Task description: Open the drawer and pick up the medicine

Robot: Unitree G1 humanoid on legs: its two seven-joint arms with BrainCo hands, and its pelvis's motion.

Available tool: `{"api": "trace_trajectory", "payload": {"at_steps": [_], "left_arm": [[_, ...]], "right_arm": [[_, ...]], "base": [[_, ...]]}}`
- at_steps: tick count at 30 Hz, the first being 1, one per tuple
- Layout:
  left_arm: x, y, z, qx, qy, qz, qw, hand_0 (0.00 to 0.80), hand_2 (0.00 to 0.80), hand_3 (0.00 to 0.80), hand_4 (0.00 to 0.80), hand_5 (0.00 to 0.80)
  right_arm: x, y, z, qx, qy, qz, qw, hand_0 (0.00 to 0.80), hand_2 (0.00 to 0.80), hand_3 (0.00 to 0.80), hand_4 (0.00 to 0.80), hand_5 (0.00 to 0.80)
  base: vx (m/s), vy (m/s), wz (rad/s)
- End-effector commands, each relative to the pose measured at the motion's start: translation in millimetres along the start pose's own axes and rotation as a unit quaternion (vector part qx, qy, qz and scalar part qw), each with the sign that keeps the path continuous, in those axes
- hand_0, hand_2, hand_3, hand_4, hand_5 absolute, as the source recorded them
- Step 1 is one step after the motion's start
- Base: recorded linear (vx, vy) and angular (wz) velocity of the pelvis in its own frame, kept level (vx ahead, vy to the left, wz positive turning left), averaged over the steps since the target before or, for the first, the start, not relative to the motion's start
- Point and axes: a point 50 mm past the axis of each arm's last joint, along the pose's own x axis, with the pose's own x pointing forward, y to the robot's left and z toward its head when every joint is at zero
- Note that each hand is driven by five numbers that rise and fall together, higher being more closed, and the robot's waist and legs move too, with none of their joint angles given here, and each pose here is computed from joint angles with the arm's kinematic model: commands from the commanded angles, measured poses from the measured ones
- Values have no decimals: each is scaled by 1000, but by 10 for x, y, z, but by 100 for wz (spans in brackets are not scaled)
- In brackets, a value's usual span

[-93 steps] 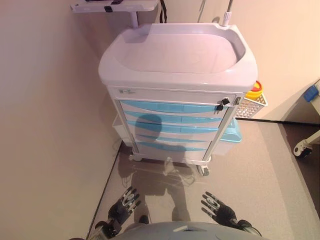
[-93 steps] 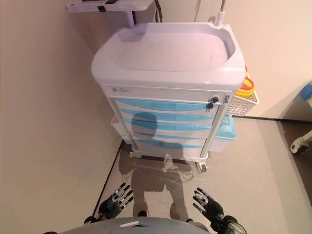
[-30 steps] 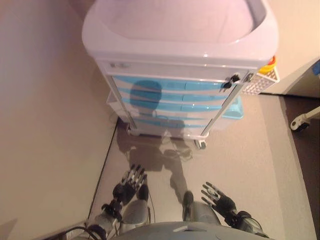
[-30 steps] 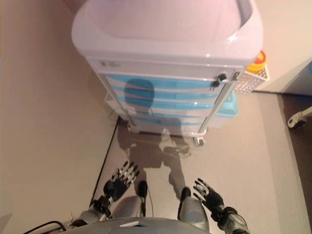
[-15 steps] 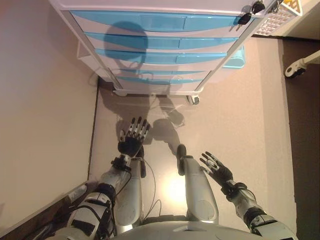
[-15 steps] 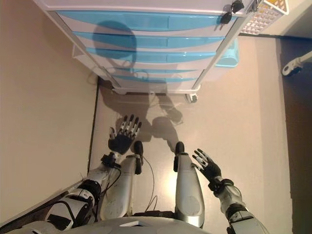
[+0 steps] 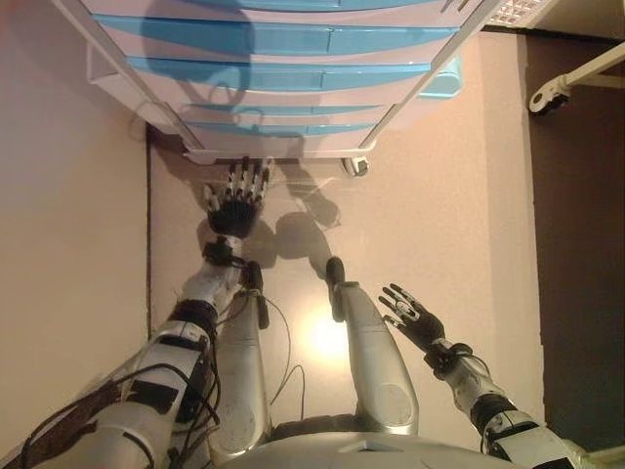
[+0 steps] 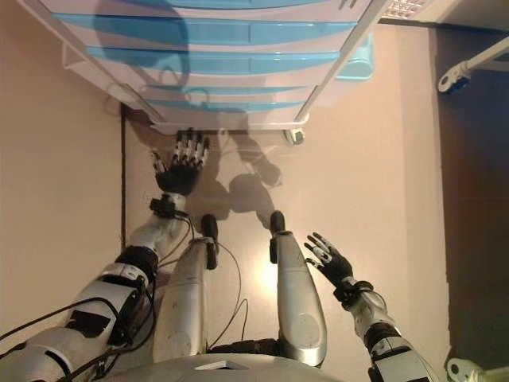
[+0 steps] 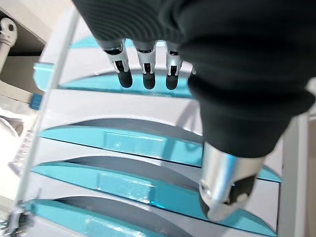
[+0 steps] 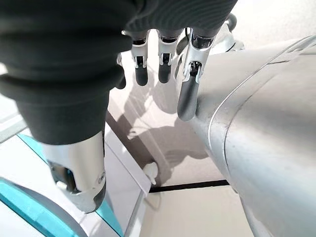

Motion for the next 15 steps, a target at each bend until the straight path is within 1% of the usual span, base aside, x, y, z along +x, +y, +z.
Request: {"api": "trace_trajectory", "payload": {"at_steps": [1, 8, 15], "left_arm": [[330, -326, 72, -18, -29, -67, 997, 0, 0, 0, 0, 0], [750, -784, 180, 21, -39, -114, 992, 0, 0, 0, 0, 0], [1025, -1189, 242, 53, -49, -147, 986, 0, 0, 0, 0, 0]], "right_arm": [[-256, -86, -353, 7, 68, -1, 998, 0, 0, 0, 0, 0], [-284, -88, -368, -1, 69, 7, 998, 0, 0, 0, 0, 0], [-310, -99, -370, 0, 64, 9, 998, 0, 0, 0, 0, 0]], "base": [[0, 0, 0], [0, 0, 0], [-7, -11, -3]]}}
